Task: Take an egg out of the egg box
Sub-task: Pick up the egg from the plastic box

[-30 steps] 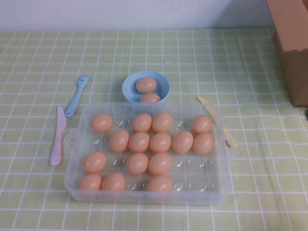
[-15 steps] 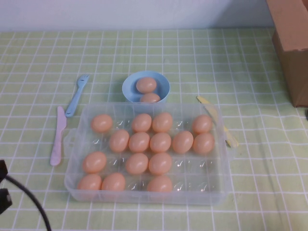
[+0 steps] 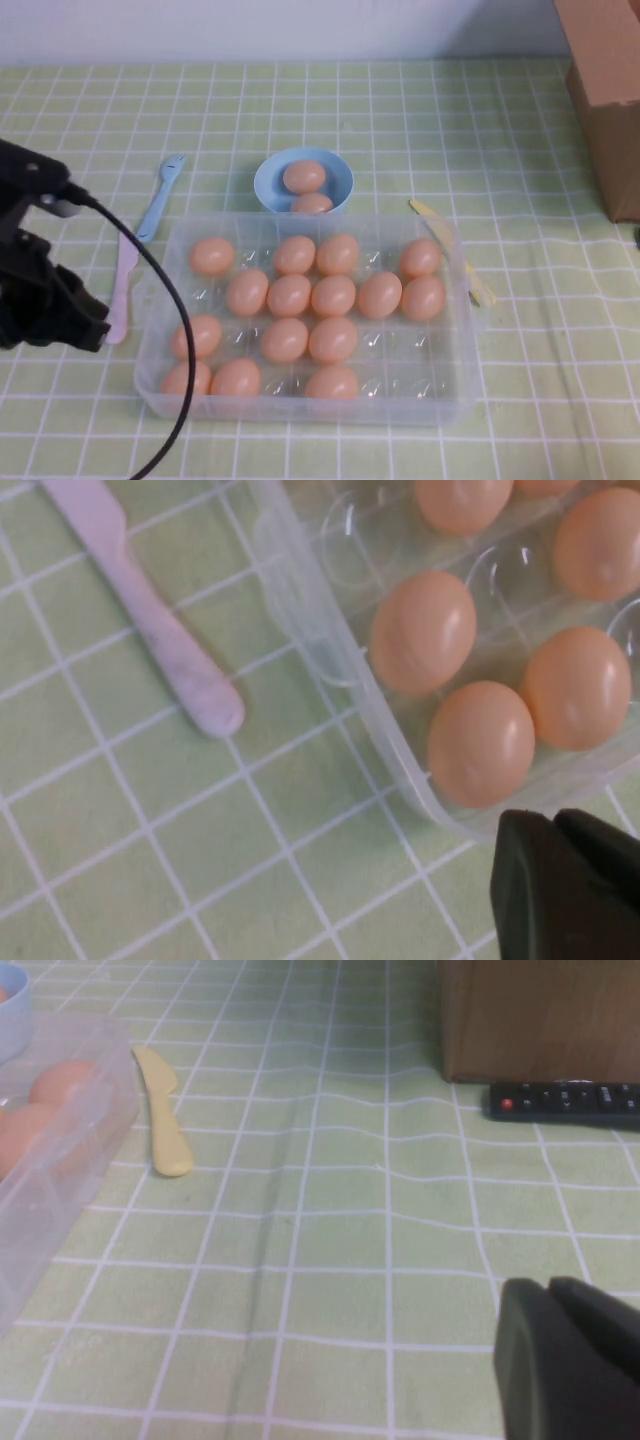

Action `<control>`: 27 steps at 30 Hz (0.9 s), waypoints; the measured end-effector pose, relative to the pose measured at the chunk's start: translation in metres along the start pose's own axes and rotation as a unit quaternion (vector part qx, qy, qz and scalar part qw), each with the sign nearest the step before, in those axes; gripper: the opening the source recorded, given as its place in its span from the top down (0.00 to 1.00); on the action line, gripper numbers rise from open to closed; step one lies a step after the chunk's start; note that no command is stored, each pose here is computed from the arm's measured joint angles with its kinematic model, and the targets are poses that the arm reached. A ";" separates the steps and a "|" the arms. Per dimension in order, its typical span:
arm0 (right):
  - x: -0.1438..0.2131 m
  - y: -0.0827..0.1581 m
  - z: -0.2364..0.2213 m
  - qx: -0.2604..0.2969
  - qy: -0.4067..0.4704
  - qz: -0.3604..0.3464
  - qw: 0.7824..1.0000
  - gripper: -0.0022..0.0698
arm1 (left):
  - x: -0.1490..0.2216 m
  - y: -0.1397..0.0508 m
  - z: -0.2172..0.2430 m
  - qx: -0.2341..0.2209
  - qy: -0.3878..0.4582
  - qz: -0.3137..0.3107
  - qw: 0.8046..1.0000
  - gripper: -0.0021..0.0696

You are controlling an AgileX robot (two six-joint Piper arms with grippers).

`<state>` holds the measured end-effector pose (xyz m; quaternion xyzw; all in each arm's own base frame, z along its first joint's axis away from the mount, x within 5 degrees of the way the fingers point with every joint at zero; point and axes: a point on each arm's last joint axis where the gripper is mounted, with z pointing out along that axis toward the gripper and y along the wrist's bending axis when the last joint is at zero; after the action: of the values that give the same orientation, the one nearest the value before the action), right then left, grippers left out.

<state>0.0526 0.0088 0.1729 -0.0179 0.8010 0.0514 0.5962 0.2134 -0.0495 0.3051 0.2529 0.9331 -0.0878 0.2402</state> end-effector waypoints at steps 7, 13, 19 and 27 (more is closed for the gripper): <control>0.000 0.000 0.000 0.000 0.000 0.000 1.000 0.99 | -0.037 -0.022 0.042 0.043 0.050 0.148 0.987 0.98; 0.000 0.000 0.000 0.000 0.000 0.000 1.000 0.99 | -0.049 -0.036 0.073 0.058 0.089 0.234 0.966 0.98; 0.000 0.000 0.000 0.000 0.000 0.000 1.000 0.99 | -0.048 -0.050 0.095 0.076 0.123 0.276 0.950 0.98; 0.000 0.000 0.000 0.000 0.000 0.000 1.000 0.99 | -0.067 -0.047 0.087 0.038 0.092 0.306 0.947 0.72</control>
<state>0.0526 0.0088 0.1729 -0.0179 0.8010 0.0514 0.5962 0.2753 -0.1436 0.2650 0.5419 0.8251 -0.0216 0.1585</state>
